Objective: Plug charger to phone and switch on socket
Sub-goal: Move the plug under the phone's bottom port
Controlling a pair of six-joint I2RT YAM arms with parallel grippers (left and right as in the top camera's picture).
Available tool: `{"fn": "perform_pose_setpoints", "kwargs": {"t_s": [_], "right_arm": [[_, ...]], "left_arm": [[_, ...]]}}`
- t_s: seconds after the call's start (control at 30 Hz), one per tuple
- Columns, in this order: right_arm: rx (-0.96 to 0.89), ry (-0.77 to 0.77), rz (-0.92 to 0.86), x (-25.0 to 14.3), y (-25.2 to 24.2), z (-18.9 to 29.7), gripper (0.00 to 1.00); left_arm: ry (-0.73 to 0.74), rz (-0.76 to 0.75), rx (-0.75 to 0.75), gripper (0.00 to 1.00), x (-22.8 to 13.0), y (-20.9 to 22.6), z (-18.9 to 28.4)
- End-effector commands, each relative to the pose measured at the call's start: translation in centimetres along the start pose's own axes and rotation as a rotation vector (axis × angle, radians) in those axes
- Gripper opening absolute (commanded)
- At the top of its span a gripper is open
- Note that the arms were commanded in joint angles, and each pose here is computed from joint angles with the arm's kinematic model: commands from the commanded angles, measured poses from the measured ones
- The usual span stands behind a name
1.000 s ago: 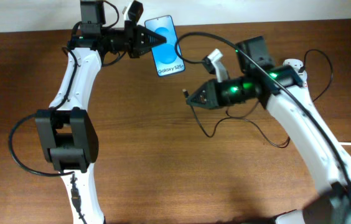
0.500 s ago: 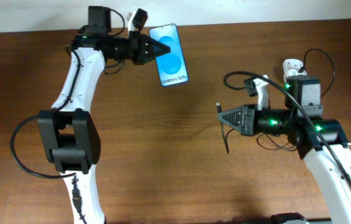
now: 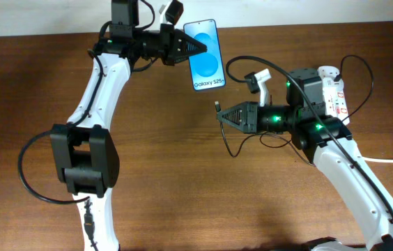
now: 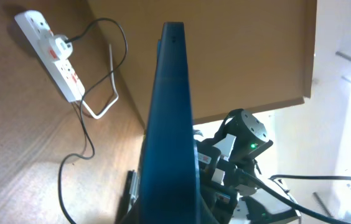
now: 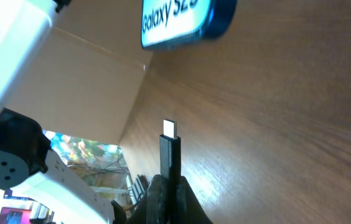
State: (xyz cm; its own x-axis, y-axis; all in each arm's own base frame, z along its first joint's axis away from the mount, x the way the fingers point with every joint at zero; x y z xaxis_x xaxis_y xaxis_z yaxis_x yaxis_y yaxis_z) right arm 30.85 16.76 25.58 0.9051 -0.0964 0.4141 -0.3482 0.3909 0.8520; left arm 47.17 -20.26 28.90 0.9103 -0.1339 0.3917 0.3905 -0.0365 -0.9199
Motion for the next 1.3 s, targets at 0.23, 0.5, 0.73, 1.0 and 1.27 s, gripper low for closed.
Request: {"fn": "perform_pose_setpoints", "kwargs": {"t_s": [0.23,0.5,0.73,1.0,1.27], "right_arm": [[-0.004,-0.073,0.004,1.6,0.4,-0.2,0.04],[-0.038,-0.097,-0.009,1.8,0.3,-1.2,0.04],[-0.071,-0.104,0.003,1.5,0.5,-2.1,0.04],[-0.062,-0.121,0.027,1.9,0.8,-2.1,0.04],[-0.083,-0.138,0.030,2.1,0.5,-2.0,0.04]], "left_arm": [[0.004,-0.029,-0.012,0.00,0.4,-3.5,0.2],[0.010,0.002,-0.013,0.00,0.3,-3.5,-0.2],[0.011,0.001,-0.014,0.00,0.3,-3.5,-0.2],[0.020,-0.005,-0.020,0.00,0.1,-3.6,-0.6],[0.034,-0.014,-0.037,0.00,-0.1,-3.8,-0.6]]}}
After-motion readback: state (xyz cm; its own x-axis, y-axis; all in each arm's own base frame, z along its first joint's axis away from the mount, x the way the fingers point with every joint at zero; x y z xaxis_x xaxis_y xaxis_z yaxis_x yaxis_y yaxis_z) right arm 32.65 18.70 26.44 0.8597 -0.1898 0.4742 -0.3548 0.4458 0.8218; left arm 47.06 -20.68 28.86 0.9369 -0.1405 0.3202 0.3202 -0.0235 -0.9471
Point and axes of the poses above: each gripper's point midway between its finger pads, its own z axis back along the fingers, its own y axis along the line the jaws close on, x = y × z, the point moved 5 cm from there along z, back along the fingers, and after that the axes turned 4 degrees about -z, right-handed, at the moved point
